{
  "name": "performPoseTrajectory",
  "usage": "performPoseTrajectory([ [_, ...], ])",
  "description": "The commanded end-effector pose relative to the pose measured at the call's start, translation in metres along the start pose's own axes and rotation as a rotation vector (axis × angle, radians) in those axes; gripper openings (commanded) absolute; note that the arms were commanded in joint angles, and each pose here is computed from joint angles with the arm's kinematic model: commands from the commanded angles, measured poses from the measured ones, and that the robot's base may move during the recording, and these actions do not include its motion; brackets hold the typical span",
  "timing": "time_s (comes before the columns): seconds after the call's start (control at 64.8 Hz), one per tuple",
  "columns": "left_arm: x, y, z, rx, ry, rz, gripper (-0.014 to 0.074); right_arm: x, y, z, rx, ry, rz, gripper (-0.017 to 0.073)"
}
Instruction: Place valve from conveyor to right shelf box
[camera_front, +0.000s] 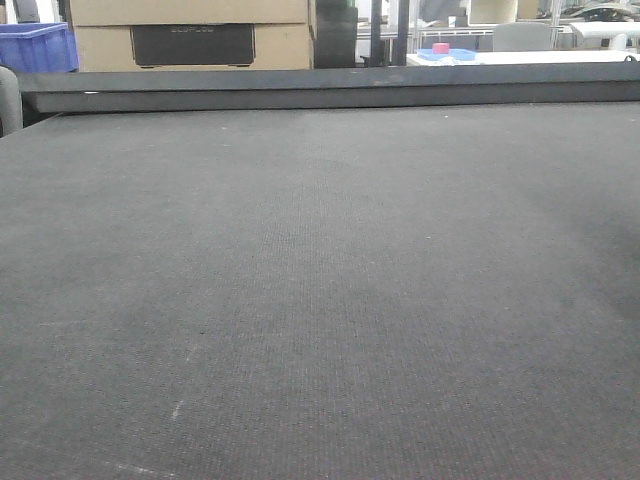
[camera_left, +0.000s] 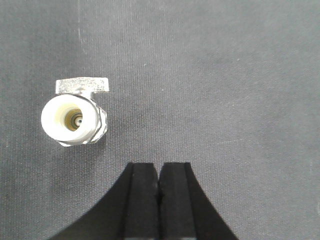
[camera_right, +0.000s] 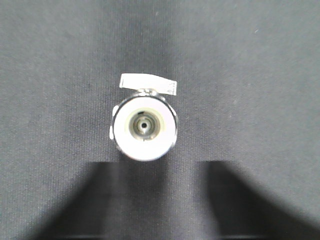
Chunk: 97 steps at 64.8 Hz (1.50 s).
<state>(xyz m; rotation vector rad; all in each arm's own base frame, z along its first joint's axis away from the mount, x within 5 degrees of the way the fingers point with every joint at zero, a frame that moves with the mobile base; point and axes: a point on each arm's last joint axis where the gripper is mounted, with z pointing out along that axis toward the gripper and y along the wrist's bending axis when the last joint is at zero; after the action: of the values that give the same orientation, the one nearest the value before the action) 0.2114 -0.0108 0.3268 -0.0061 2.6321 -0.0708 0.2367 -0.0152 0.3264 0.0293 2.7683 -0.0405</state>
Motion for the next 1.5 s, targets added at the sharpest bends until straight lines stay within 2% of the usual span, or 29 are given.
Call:
performPoseTrajectory([
  [0.0, -0.002, 0.0, 0.001, 0.002, 0.003, -0.012, -0.0111, -0.009, 0.0, 0.013, 0.002, 0.05, -0.011, 0.051],
  [0.062, -0.003, 0.0, 0.003, 0.002, 0.01, -0.012, -0.0111, -0.012, 0.0, 0.025, 0.0, 0.09, -0.011, 0.0573],
  [0.324, -0.003, 0.0, 0.003, 0.002, 0.01, -0.012, -0.0111, -0.026, 0.0, 0.077, -0.006, 0.2, -0.013, 0.0549],
  [0.617, -0.002, 0.0, 0.003, 0.003, 0.02, -0.013, -0.0111, -0.03, 0.0, 0.099, -0.009, 0.215, -0.011, 0.0544],
  [0.679, -0.002, 0.0, 0.003, 0.005, 0.021, -0.014, -0.0111, -0.03, 0.0, 0.1, -0.013, 0.214, 0.003, 0.0506],
  [0.74, -0.002, -0.001, 0.003, 0.013, 0.021, -0.019, -0.0111, -0.03, 0.001, 0.1, -0.016, 0.214, 0.027, 0.0409],
  [0.817, -0.002, -0.002, 0.003, 0.023, 0.021, -0.033, -0.0111, -0.03, 0.001, 0.1, -0.012, 0.214, 0.061, 0.0226],
  [0.91, -0.004, -0.001, 0.003, 0.016, 0.002, -0.123, -0.0111, -0.03, 0.001, 0.1, -0.009, 0.219, 0.092, -0.0045],
  [0.925, -0.004, -0.001, 0.003, 0.013, -0.004, -0.132, -0.0111, -0.03, 0.001, 0.1, -0.009, 0.218, 0.094, -0.0066],
  [0.956, -0.005, 0.0, 0.003, 0.011, -0.015, -0.148, -0.0111, -0.03, 0.001, 0.1, -0.009, 0.218, 0.094, -0.0172],
  [1.095, -0.004, 0.0, 0.003, 0.002, 0.001, -0.148, -0.0111, -0.029, 0.001, 0.096, -0.008, 0.242, 0.101, -0.0158],
  [1.218, 0.0, 0.009, 0.001, -0.097, 0.039, -0.091, -0.0107, -0.03, 0.001, 0.08, -0.008, 0.25, 0.101, -0.0158],
  [1.28, -0.003, 0.014, -0.003, -0.15, 0.031, -0.055, -0.0055, -0.032, 0.001, 0.07, -0.008, 0.211, 0.101, -0.0158],
  [1.481, -0.019, 0.018, -0.016, -0.206, -0.019, -0.001, 0.0323, -0.035, 0.0, 0.047, -0.009, 0.149, 0.102, -0.0159],
])
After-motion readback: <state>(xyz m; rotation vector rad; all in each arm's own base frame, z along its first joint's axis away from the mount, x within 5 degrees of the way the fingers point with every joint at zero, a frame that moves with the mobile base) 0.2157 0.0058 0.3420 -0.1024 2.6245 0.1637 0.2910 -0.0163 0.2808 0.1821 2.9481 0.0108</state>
